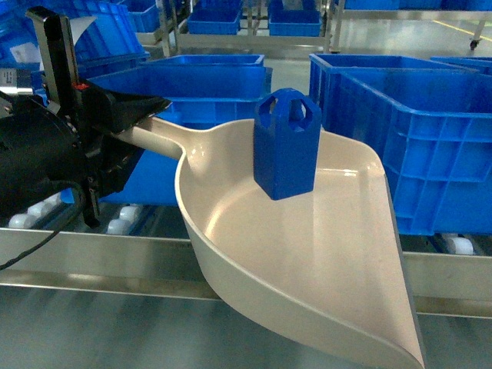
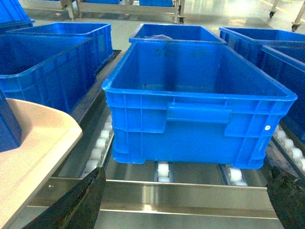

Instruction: Place part in tray to right shelf

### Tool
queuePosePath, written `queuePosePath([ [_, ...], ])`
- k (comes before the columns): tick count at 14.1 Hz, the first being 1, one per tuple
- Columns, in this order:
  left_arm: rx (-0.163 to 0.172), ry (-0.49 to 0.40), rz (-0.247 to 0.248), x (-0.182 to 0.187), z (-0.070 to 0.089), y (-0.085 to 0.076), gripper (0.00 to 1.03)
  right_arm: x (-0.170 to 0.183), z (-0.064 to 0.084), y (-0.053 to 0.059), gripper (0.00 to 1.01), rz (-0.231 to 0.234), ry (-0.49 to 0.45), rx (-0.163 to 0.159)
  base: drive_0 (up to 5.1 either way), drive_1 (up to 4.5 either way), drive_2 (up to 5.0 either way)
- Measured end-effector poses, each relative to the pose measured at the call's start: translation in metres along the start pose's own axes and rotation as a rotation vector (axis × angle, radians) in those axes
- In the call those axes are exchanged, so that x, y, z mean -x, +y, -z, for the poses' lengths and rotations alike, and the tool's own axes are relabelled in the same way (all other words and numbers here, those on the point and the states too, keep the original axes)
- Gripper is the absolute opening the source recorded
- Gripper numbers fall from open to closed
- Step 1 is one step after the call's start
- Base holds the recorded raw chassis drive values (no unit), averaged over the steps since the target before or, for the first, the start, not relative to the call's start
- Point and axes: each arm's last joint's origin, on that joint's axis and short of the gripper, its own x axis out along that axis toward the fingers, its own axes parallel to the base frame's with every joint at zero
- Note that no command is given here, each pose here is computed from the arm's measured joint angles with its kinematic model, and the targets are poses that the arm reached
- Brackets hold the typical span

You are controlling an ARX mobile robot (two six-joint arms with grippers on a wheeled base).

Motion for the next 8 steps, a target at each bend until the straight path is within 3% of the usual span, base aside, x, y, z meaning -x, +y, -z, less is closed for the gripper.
queuePosePath([
  [8, 0.000, 0.000, 0.000, 0.0000, 0.0000, 0.0000, 0.14, 0.0000, 0.0000, -0.0001, 0.98, 0.000, 0.000, 0.000, 0.0, 0.00, 0.0],
])
